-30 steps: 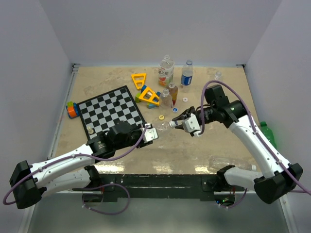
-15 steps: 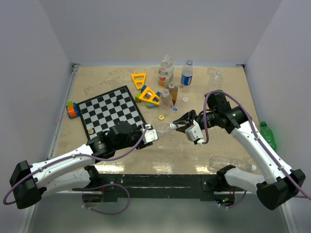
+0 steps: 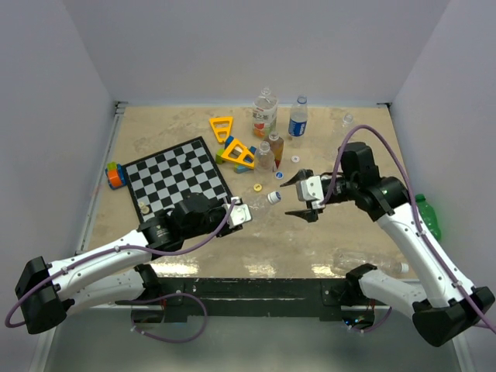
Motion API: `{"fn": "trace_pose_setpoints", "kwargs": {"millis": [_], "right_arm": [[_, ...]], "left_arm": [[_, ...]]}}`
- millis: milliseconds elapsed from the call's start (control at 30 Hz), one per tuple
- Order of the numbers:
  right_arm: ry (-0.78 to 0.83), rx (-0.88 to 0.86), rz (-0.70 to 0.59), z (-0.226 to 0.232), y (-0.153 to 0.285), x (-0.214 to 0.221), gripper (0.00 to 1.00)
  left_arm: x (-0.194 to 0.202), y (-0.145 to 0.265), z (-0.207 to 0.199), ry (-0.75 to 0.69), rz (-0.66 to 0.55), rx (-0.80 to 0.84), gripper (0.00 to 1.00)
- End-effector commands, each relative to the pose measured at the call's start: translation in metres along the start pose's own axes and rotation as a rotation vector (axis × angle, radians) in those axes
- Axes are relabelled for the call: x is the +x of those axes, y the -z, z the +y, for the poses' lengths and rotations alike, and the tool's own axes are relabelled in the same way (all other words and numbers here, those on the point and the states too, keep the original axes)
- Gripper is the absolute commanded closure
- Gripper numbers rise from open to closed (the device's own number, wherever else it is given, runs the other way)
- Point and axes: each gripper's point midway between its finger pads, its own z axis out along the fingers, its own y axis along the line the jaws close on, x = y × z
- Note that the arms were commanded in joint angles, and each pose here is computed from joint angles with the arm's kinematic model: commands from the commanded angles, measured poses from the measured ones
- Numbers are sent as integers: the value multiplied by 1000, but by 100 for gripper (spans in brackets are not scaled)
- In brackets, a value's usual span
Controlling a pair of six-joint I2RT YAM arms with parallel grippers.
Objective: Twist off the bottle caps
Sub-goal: Unscrew the bottle cap from the plastic bottle.
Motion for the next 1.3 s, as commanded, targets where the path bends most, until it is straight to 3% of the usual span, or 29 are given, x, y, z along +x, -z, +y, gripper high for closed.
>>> {"fn": "trace_pose_setpoints", "kwargs": {"millis": [0,67,167,333,433,700,933,1067,1200,1267], "right_arm": [[-358,233,-35,-34,19,-30,29],[-584,287,-73,-38,20,-36,23],[-725,245,-81,-33,16,-38,16],[-785,280,-45,-42,7,-17,14],[-874,215,-24,-33,-7,0,15],[-949,141,5,-24,-22,18,21],[-965,100,-7,-17,-24,17,39],[-964,58,-11,-13,-27,16,64],[-938,20,-11,-11,-27,15,100],[-889,16,-12,-14,-26,12,100]], "left_arm": [[-10,2,6,9,-37,-26,100],[-9,2,5,9,-35,-22,100],[-9,1,5,11,-33,-21,100],[-9,1,5,11,-32,-24,100],[-9,2,6,11,-33,-27,100],[-10,2,6,10,-37,-24,100],[-10,2,6,10,-37,-26,100],[-11,2,7,9,-39,-28,100],[-11,3,7,9,-37,-29,100],[-11,3,6,6,-39,-28,100]]}}
